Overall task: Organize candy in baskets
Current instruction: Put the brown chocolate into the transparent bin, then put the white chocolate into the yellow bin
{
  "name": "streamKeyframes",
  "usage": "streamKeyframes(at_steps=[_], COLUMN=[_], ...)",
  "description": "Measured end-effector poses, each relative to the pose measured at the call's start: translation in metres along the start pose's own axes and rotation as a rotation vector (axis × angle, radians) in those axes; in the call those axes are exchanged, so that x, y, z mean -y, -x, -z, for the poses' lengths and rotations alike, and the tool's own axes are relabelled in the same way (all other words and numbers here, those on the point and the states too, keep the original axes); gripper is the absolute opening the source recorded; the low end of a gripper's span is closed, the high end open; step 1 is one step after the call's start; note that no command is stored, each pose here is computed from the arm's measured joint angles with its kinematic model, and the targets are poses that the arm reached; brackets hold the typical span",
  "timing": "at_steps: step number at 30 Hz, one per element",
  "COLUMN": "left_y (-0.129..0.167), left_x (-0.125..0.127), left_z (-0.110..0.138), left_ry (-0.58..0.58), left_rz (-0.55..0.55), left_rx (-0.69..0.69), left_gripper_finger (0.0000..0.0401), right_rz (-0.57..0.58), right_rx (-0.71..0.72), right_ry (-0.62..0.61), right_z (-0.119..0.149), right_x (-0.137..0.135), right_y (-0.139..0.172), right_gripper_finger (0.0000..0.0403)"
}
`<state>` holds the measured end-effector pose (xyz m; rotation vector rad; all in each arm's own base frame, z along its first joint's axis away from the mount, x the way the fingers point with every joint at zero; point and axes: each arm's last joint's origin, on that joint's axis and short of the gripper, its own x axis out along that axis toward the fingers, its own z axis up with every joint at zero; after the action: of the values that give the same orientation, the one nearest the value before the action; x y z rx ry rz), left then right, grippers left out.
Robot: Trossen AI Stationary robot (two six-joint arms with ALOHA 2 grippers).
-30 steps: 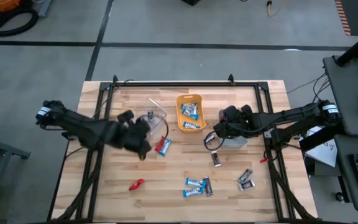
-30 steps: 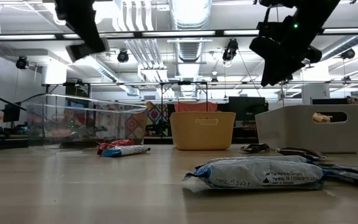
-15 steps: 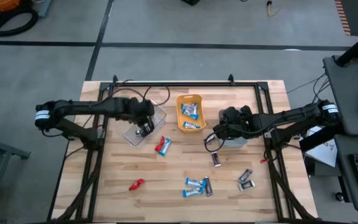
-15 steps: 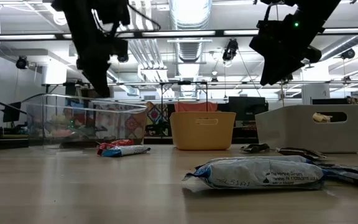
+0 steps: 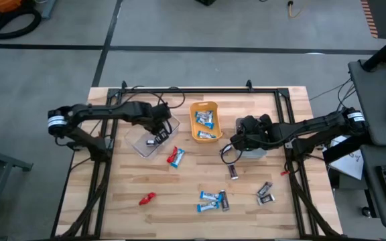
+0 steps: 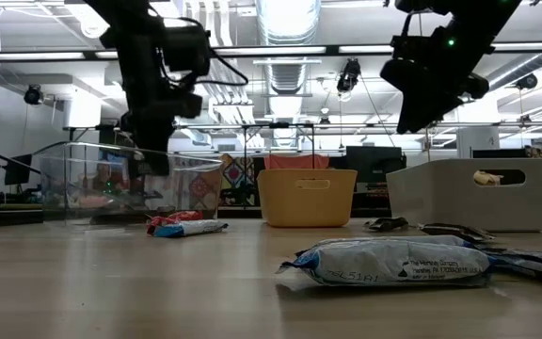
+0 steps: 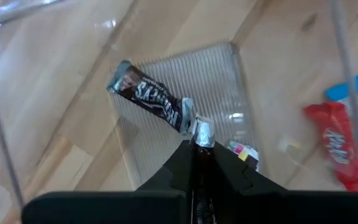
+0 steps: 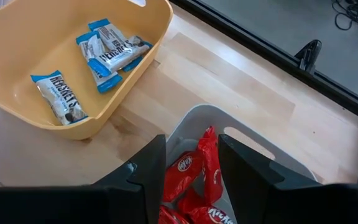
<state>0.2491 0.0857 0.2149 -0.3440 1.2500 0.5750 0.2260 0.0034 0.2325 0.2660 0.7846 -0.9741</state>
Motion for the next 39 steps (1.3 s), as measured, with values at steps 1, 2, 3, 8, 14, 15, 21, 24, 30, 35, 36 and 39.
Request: streamKeyframes(at_steps=[1,2,3,8,14,15,21,24,30,35,36,39], left_y=[-0.003,-0.006,-0.009,-0.014,-0.013,-0.013,-0.012,-0.009,0.019,0.057,0.065,0.086], left_x=[0.001,0.001,0.002,0.003,0.003,0.003,0.002,0.002,0.013,0.03,0.035,0.049], left_z=[-0.001,-0.001,-0.001,-0.002,-0.002,-0.002,-0.002,-0.002,0.0,0.007,0.01,0.02], left_ry=[-0.001,-0.003,-0.005,-0.004,-0.003,-0.003,-0.004,-0.006,-0.037,-0.09,-0.104,-0.14], left_rz=[-0.003,-0.006,-0.009,-0.014,-0.013,-0.013,-0.013,-0.012,0.038,0.142,0.168,0.224], left_rx=[-0.009,-0.019,-0.03,-0.043,-0.036,-0.036,-0.033,-0.033,0.081,0.279,0.317,0.429], left_gripper_finger=[0.0012,0.0013,0.0014,0.0025,0.0051,0.0055,0.0078,0.0083,0.0084,0.0084,0.0084,0.0084], right_rz=[0.001,0.001,0.001,0.0,-0.006,-0.006,-0.015,-0.04,-0.142,-0.234,-0.253,-0.337], right_rx=[-0.001,-0.001,-0.002,-0.003,-0.002,-0.002,-0.001,-0.013,-0.038,-0.022,-0.014,0.0], right_ry=[0.002,0.001,0.002,0.011,0.007,0.008,0.006,0.01,0.066,0.132,0.148,0.207], right_z=[0.0,0.001,0.001,0.001,-0.001,-0.001,-0.003,-0.006,-0.012,-0.013,-0.013,-0.009], right_x=[0.0,0.0,0.0,0.0,0.0,0.0,-0.001,-0.003,-0.011,-0.021,-0.024,-0.032], right_y=[0.0,0.0,0.0,0.0,0.001,0.001,0.002,0.005,0.019,0.037,0.041,0.053], right_gripper_finger=[0.0137,0.0137,0.0138,0.0146,0.0157,0.0158,0.0162,0.0159,0.015,0.0141,0.0139,0.0135])
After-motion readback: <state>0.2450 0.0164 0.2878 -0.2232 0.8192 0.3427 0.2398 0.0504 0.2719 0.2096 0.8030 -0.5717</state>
